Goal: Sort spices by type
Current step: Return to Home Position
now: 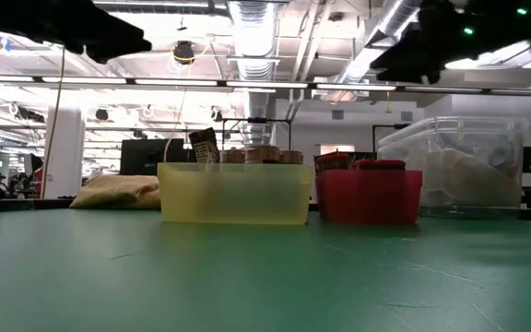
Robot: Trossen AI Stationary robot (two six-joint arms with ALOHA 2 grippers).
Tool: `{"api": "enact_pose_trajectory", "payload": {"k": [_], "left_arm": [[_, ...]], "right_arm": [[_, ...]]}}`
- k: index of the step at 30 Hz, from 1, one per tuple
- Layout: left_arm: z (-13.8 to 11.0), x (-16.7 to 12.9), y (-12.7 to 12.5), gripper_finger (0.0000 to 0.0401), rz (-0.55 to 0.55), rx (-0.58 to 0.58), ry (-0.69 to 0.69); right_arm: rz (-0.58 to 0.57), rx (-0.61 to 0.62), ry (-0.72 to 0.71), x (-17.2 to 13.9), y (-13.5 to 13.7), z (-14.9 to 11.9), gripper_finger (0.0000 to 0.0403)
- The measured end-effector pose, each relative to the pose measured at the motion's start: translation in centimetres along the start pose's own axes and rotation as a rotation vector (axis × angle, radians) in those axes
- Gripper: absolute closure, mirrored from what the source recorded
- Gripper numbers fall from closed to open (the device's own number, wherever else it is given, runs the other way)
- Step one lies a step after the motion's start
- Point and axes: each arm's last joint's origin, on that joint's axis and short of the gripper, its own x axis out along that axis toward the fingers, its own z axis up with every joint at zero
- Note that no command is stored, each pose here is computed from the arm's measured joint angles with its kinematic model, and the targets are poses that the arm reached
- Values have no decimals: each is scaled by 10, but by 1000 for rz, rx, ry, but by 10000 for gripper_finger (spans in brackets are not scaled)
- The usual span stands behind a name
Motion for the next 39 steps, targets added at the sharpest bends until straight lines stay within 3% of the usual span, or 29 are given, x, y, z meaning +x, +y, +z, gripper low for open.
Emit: {"api": "enact_pose_trajectory", "payload": {"k": [9, 14, 20, 28, 36, 39], "left_arm": [[-20, -24, 7, 177, 26, -42, -83], [-31, -30, 7, 177, 30, -61, -107], [-44, -34, 7, 177, 52, -89, -44], [-54, -40, 8, 177, 43, -140, 38], [-56, -41, 8, 177, 46, -150, 28], [-68, -36, 4, 177, 47, -161, 23]], "right_arm": [[35, 21, -141, -52, -13, -19, 76], [60, 33, -141, -76, -19, -26, 76], [88, 51, -130, -97, -26, -36, 76], [99, 42, -109, -98, -25, -39, 76], [97, 22, -117, -98, -25, -38, 76], [96, 8, -127, -97, -25, -38, 76]]}}
